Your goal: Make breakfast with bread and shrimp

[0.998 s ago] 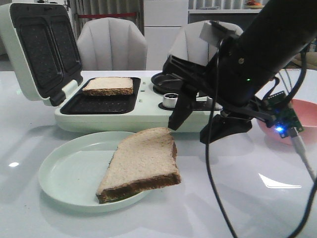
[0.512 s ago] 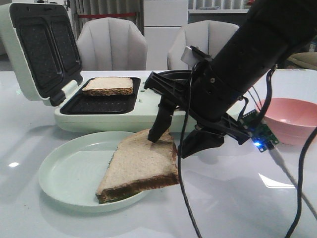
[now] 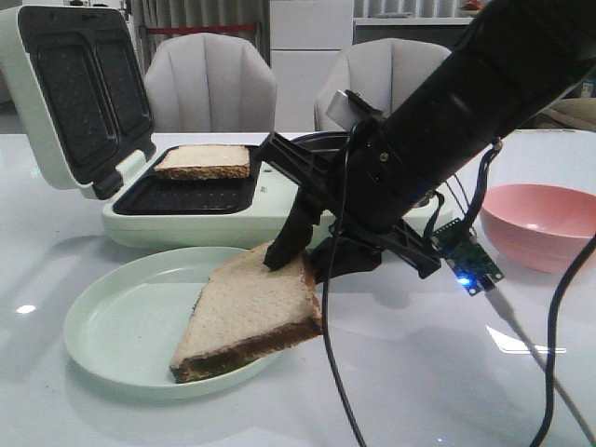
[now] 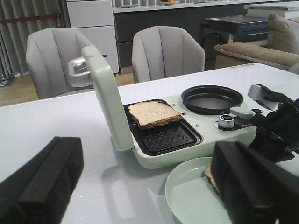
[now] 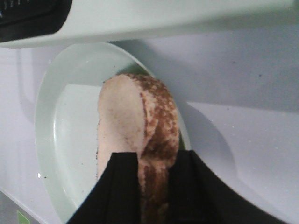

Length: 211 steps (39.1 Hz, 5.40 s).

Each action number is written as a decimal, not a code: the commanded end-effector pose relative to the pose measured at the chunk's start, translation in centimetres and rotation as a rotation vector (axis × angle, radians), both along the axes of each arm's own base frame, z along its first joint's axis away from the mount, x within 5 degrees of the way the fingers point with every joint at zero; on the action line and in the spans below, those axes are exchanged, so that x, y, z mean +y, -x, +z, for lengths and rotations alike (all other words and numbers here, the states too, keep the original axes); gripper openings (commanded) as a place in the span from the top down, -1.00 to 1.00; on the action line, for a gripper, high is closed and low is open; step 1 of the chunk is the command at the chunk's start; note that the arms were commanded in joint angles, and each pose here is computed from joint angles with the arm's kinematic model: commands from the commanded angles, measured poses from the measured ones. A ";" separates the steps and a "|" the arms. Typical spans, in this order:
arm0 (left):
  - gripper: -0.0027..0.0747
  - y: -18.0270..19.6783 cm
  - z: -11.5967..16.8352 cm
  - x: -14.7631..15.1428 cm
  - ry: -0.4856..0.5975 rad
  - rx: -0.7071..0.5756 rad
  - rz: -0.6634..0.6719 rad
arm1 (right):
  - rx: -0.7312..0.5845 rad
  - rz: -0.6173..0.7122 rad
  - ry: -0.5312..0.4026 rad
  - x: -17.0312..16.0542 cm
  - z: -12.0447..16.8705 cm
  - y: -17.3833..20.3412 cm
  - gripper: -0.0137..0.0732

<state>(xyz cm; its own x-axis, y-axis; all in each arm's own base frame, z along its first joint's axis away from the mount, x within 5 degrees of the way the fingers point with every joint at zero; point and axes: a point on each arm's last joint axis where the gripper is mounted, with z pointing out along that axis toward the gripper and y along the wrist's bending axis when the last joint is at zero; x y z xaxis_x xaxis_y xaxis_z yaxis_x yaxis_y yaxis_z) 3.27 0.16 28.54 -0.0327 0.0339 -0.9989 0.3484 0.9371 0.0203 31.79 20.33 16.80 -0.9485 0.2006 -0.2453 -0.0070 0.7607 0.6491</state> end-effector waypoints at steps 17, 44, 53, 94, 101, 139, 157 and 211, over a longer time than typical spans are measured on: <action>-0.68 0.2 1.4 -0.2 0.042 -0.070 -0.034 | -0.350 0.135 -0.155 0.9 11.8 -0.2 0.18; -0.68 0.2 1.4 -0.2 0.042 -0.070 -0.034 | -0.466 -0.011 -0.271 5.5 11.2 -10.6 0.18; -0.68 0.2 1.4 -0.2 0.042 -0.070 -0.034 | -0.462 0.002 -0.269 6.3 9.7 -12.0 -0.04; -0.68 0.2 1.4 -0.2 0.042 -0.070 -0.034 | -1.124 0.230 0.304 1.8 21.7 -8.4 -0.51; -0.68 0.2 1.4 -0.2 0.042 -0.070 -0.034 | -1.122 0.243 0.405 -1.3 25.0 -6.5 -0.51; -0.68 0.2 1.4 -0.2 0.042 -0.070 -0.034 | -0.951 -0.263 0.580 -19.8 27.1 10.9 -0.48; -0.68 0.2 1.7 -0.2 0.020 -0.112 -0.030 | -1.084 -0.249 0.501 -18.5 17.3 20.6 -0.48; -0.40 -6.0 11.2 -4.6 -0.005 -0.051 -0.073 | -1.252 -0.282 0.435 -18.9 10.5 26.9 -0.48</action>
